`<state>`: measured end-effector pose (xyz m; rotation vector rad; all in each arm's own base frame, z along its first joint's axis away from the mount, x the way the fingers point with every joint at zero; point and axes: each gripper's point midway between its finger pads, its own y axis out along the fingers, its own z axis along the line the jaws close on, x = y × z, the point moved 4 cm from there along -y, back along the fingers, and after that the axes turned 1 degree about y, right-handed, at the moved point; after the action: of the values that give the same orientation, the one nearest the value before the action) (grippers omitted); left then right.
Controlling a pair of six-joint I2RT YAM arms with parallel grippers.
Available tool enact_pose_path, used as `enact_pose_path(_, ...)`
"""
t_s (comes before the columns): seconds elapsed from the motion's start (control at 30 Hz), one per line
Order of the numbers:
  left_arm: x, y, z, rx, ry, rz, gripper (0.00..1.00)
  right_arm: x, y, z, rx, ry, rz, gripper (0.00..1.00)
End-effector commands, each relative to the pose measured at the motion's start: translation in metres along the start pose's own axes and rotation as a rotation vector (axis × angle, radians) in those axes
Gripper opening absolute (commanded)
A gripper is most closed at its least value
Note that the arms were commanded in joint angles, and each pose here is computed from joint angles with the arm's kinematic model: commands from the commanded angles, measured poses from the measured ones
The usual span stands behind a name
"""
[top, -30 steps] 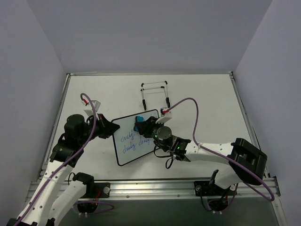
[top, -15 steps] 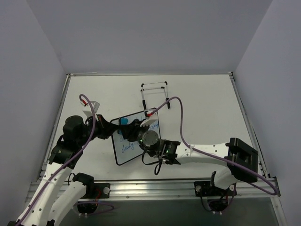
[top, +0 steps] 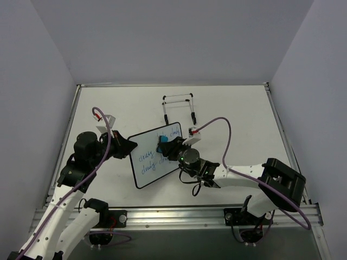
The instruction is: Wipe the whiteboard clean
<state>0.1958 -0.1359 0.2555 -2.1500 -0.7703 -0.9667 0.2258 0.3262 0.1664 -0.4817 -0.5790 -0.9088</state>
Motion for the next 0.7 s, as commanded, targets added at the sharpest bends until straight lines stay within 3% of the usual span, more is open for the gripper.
enact_pose_path(0.0,-0.013,-0.007,-0.029,-0.198,0.116,0.088,0.02,-0.027,-0.001,-0.028,-0.104,-0.136,0.14,0.0)
enact_pose_path(0.23,-0.014,-0.008,-0.031,-0.212,0.119,0.09,0.02,-0.01,0.014,0.073,0.108,-0.188,0.13,0.0)
enact_pose_path(0.3,-0.015,-0.007,-0.032,-0.22,0.12,0.097,0.02,-0.004,0.016,0.077,0.111,-0.192,0.118,0.0)
enact_pose_path(0.67,-0.019,-0.006,-0.044,-0.321,0.126,0.14,0.02,0.007,0.036,-0.045,-0.04,-0.143,0.106,0.0)
